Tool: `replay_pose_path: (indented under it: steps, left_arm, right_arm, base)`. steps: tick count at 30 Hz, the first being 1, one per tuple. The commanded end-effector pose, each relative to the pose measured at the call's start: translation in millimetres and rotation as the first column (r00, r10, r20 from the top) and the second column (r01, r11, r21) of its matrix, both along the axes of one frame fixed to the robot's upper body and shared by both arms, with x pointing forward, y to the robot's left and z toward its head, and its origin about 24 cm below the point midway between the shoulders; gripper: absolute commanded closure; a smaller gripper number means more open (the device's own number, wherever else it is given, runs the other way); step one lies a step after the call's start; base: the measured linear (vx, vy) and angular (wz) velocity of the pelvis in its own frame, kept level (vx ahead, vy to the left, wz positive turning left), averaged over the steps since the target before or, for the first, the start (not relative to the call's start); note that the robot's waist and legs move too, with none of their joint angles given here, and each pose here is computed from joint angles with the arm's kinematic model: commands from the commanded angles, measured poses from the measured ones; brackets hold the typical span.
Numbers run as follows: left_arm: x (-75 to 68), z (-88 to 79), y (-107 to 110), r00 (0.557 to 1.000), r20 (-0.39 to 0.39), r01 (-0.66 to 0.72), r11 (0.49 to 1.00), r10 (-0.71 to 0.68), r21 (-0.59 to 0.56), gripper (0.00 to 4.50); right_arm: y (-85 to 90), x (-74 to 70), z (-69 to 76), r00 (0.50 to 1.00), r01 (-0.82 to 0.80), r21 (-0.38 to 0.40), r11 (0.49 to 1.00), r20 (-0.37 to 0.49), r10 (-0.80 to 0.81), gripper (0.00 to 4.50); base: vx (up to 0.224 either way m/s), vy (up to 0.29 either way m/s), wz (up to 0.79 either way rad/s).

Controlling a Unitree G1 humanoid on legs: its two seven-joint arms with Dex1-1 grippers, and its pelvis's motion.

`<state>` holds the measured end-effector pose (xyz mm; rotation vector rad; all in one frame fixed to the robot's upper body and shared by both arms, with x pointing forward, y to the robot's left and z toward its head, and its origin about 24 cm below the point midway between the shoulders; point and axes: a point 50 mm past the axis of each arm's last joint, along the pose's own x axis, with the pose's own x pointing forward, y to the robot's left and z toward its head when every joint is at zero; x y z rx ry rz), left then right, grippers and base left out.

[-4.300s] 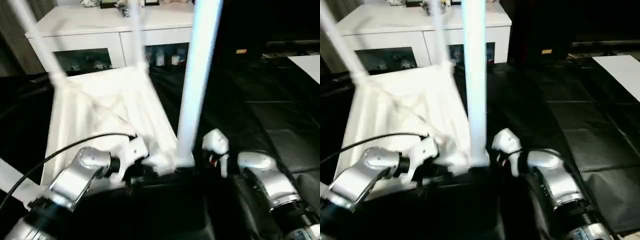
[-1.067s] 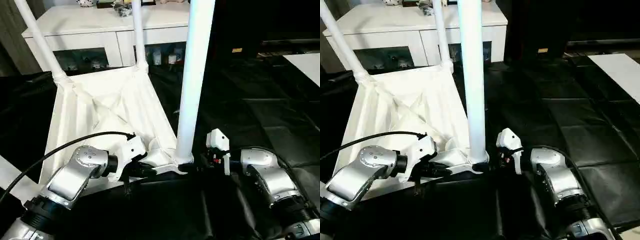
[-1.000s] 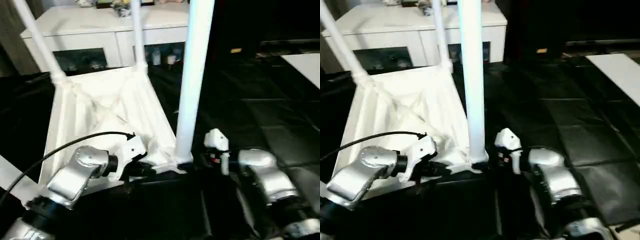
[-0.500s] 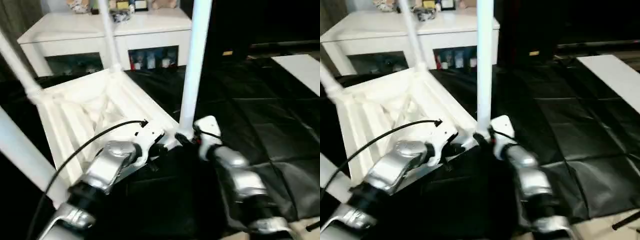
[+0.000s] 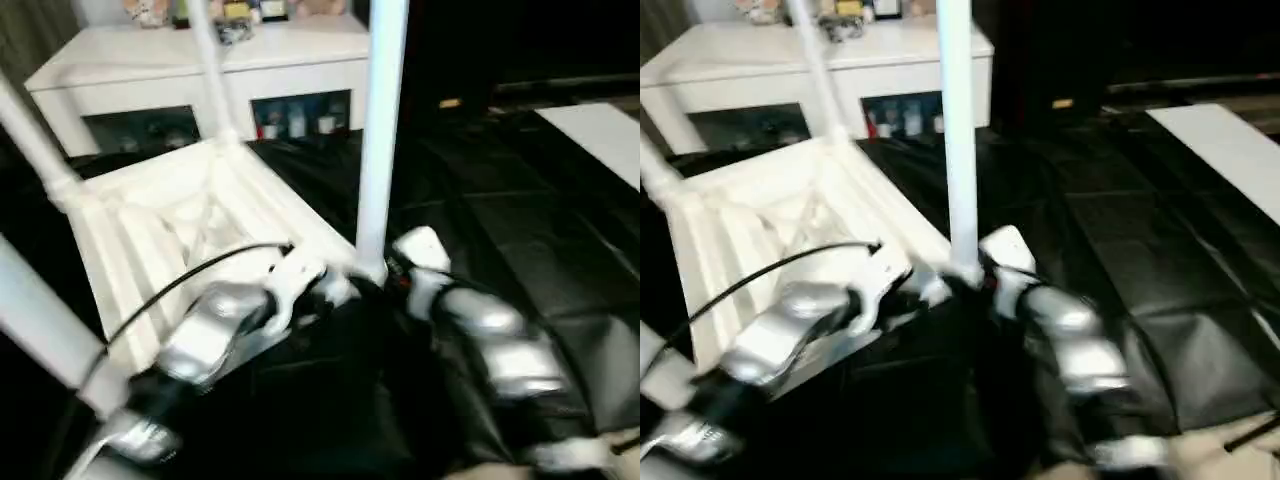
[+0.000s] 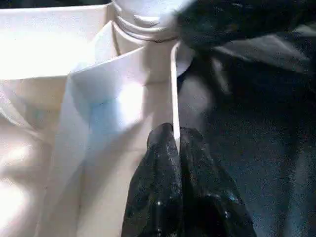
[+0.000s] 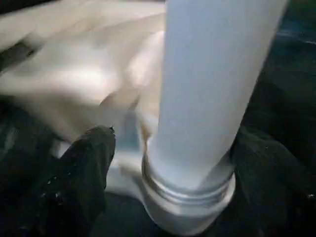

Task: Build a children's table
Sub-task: Rotate leg to tighten

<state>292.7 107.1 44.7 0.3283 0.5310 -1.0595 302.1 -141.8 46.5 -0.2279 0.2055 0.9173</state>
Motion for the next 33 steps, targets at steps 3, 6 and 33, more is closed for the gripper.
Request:
replay_pose_path:
  steps: [3, 6, 33]
  left_arm:
    - [-20.0, 3.4, 2.7, 0.980, -0.059, 0.189, 0.981, -0.191, -0.041, 4.50]
    - [-30.6, 10.6, 10.8, 0.955, -0.074, 0.281, 0.957, -0.286, -0.074, 4.50]
    - [-32.6, 9.0, 16.0, 0.962, -0.080, 0.259, 0.964, -0.263, -0.055, 4.50]
  right_arm:
    - [-3.7, -7.0, 7.3, 0.987, -0.159, -0.010, 0.987, 0.002, 0.159, 0.63]
    - [-7.7, -9.4, 10.4, 0.974, -0.226, -0.031, 0.974, -0.010, 0.226, 0.63]
    - [-8.7, -6.7, 2.0, 0.967, -0.249, -0.033, 0.968, -0.066, 0.247, 1.98]
  base:
    - [0.060, -0.030, 0.12]
    - [0.000, 0.000, 0.00]
    - [0.000, 0.000, 0.00]
